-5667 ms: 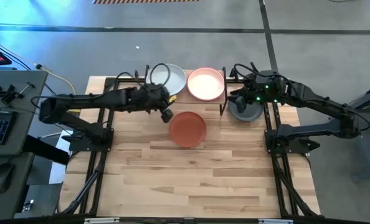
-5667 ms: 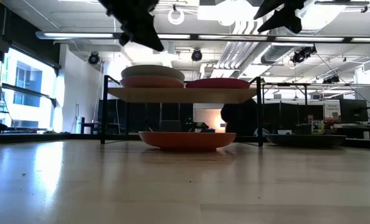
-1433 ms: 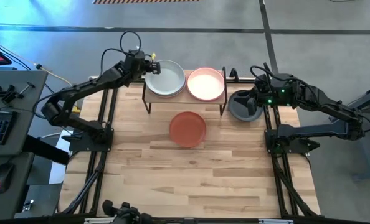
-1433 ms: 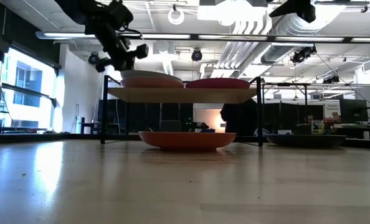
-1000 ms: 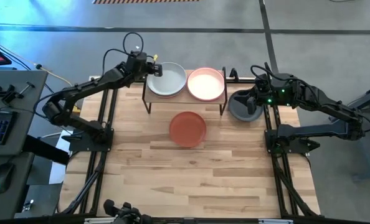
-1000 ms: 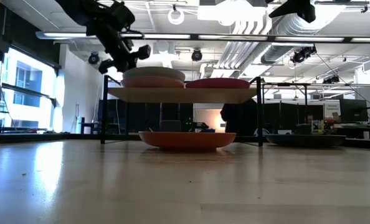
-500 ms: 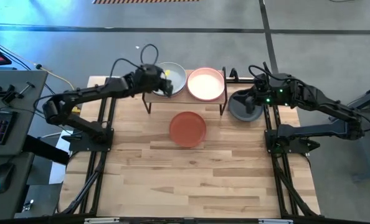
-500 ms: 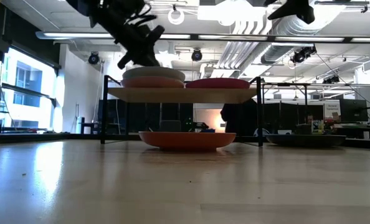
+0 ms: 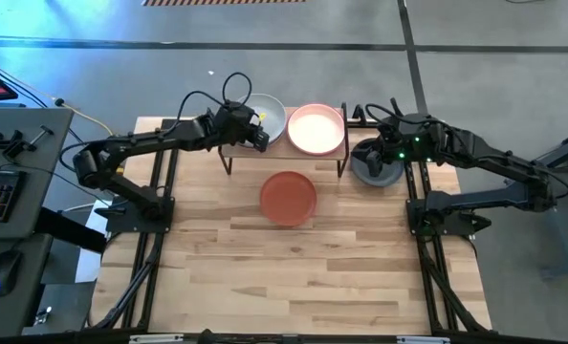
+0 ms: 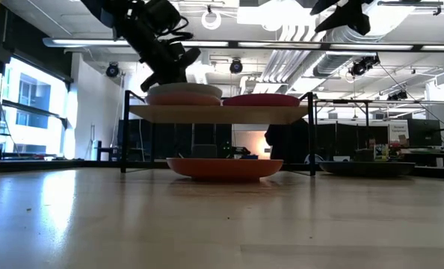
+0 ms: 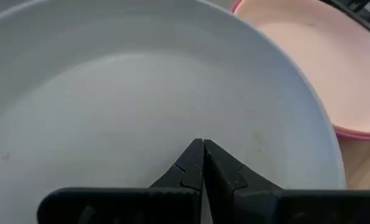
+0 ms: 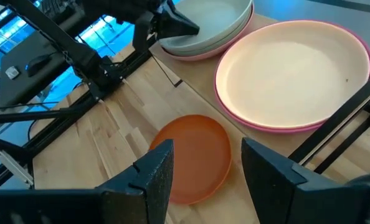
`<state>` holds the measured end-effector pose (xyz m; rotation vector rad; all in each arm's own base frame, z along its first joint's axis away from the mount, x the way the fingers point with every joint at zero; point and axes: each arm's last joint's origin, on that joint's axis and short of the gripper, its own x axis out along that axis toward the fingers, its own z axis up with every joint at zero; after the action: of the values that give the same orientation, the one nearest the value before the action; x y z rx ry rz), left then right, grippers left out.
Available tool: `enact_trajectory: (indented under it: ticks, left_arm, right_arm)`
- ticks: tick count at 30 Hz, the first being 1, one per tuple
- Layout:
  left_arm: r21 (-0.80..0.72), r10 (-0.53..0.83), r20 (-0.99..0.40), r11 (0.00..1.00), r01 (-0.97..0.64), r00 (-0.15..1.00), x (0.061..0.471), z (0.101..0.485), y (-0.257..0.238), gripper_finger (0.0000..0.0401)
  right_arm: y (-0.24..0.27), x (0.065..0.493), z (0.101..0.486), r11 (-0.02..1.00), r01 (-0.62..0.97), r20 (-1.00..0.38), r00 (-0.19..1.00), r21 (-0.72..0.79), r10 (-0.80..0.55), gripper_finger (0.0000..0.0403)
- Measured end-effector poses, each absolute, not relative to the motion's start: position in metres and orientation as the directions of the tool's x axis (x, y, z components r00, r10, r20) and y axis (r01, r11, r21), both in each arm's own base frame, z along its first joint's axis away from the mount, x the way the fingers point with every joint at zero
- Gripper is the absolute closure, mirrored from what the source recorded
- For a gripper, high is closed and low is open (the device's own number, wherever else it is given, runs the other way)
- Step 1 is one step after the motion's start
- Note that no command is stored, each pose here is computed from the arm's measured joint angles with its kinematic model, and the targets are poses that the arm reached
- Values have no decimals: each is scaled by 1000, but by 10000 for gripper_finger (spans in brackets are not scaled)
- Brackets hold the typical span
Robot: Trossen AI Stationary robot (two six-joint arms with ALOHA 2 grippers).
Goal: Place and stack plates onto a shelf
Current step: Stack the white plate on top of the light blue plate
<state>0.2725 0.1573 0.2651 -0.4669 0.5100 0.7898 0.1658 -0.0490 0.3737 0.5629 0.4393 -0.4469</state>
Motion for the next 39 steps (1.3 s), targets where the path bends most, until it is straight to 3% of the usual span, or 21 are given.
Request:
enact_trajectory:
  ticks: [28, 39]
  left_arm:
    - [-173, 575, -604, 581, -795, 552, 262, 278, 161, 401]
    - [-174, 519, -650, 610, -773, 555, 268, 270, 154, 401]
  right_arm:
    - [-32, 172, 373, 792, 474, -511, 824, 385, -245, 235]
    - [-31, 172, 373, 786, 473, -508, 827, 397, -241, 235]
